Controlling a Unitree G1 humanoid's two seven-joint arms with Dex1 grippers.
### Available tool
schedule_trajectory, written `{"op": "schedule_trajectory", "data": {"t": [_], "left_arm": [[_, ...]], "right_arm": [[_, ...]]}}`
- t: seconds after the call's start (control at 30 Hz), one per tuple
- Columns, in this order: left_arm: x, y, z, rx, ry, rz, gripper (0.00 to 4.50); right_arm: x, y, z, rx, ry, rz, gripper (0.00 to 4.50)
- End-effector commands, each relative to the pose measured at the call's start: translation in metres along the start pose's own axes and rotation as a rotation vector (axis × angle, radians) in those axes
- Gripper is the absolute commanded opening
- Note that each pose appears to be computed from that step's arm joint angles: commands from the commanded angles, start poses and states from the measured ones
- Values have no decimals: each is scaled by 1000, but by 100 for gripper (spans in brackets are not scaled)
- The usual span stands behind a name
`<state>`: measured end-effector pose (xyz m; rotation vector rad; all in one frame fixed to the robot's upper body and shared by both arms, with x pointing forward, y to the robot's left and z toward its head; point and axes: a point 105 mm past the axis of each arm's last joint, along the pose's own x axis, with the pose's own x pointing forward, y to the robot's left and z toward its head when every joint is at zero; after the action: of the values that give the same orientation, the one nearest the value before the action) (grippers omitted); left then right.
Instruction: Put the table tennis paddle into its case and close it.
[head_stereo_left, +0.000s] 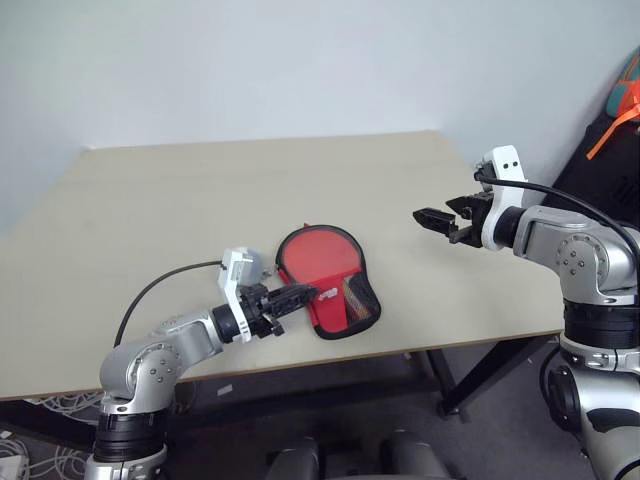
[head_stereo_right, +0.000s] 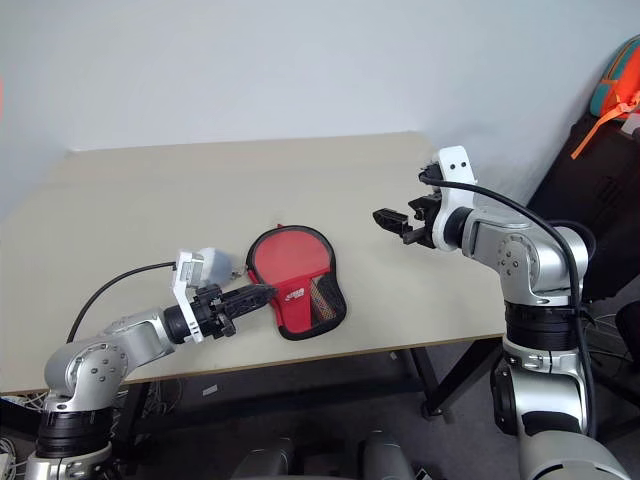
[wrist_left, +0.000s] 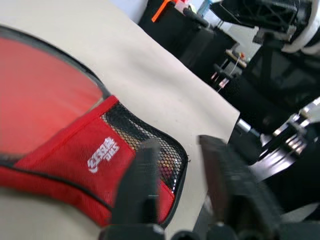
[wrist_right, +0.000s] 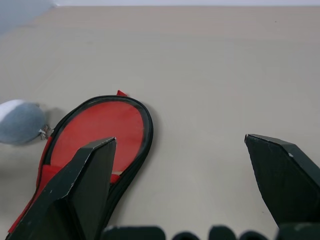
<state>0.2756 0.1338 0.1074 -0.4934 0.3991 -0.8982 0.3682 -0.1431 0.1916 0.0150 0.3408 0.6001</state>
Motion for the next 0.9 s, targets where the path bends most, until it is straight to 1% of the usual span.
{"op": "schedule_trajectory", "data": {"t": [0.03, 0.17, 0.3, 0.47, 0.7, 0.9], "left_arm": [[-3, -5, -4, -45, -1, -16, 271], [-8, -3, -25, -157, 64, -8, 404], [-12, -5, -38, -256, 113, 0, 404], [-10, -2, -49, -363, 131, 20, 404], [-3, 2, -54, -470, 124, 42, 404], [9, 1, -58, -527, 133, 51, 404]], "right_arm": [[-4, 8, 12, -11, -55, 18, 450], [-4, 16, 9, -3, -53, 33, 450], [-4, 19, 7, 4, -50, 36, 450], [-3, 22, 6, 14, -54, 37, 450], [0, 28, 4, 29, -55, 44, 450], [2, 33, 2, 41, -57, 49, 450]]}}
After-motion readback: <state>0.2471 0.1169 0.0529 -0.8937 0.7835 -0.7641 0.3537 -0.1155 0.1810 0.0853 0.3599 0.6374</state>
